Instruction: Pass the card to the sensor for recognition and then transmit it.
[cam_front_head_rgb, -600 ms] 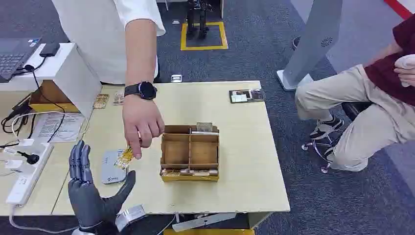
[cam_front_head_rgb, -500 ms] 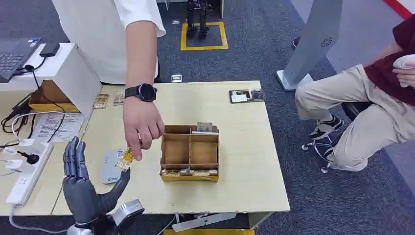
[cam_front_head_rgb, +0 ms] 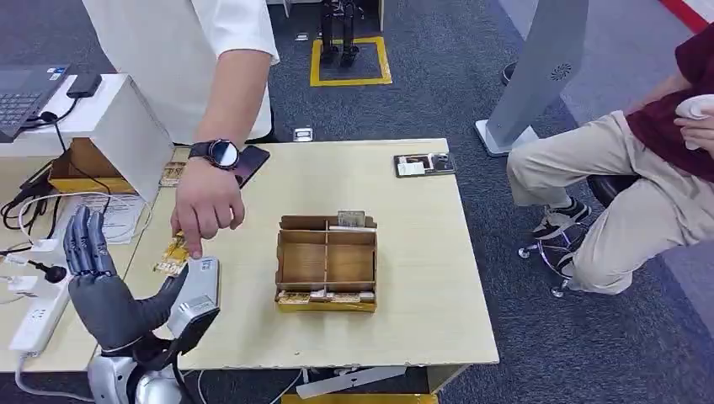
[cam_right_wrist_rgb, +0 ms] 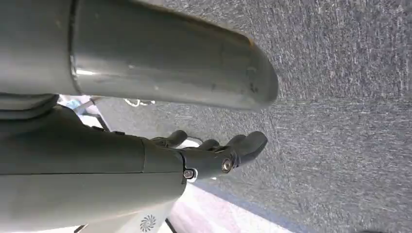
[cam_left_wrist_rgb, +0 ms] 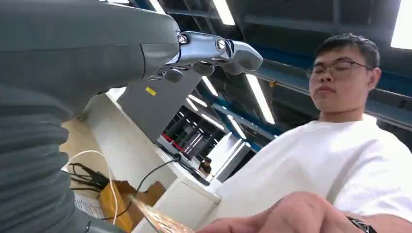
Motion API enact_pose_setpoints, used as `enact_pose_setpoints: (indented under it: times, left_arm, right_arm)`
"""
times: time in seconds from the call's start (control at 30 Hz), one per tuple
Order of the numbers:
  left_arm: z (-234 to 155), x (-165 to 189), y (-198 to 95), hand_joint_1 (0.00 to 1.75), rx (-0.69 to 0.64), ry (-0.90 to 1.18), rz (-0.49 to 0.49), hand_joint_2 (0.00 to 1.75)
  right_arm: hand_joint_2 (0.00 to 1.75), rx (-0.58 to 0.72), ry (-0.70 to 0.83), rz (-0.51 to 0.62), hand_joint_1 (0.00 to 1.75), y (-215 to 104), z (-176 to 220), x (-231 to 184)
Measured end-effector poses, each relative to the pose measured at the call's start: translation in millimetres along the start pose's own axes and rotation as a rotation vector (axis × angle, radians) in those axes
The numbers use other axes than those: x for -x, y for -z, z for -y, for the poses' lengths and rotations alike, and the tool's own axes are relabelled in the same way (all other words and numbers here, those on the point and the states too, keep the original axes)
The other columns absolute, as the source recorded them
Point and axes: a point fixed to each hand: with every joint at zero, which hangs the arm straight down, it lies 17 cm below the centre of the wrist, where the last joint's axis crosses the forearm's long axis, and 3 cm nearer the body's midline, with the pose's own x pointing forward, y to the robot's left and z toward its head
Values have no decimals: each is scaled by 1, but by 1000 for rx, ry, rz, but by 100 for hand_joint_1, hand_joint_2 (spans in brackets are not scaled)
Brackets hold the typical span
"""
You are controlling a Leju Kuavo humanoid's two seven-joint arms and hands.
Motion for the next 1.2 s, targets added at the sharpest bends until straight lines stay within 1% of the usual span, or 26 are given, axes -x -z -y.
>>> enact_pose_setpoints:
  times: [0.4, 0.43, 0.73, 1.2]
  left_arm:
    - [0, 8, 0, 0, -11, -19, -30, 175]
    - [0, 8, 0, 175, -10, -17, -28, 175]
    - [5, -1, -1, 175, 19, 33, 27, 175]
    - [7, -4, -1, 175, 31, 53, 47, 175]
  right_arm:
    - [0, 0, -3, 3, 0, 0, 0, -1]
    - [0, 0, -3, 4, 0, 0, 0, -1]
    - [0, -1, 1, 3, 0, 0, 0, -1]
    - [0, -4, 1, 3, 0, 0, 0, -1]
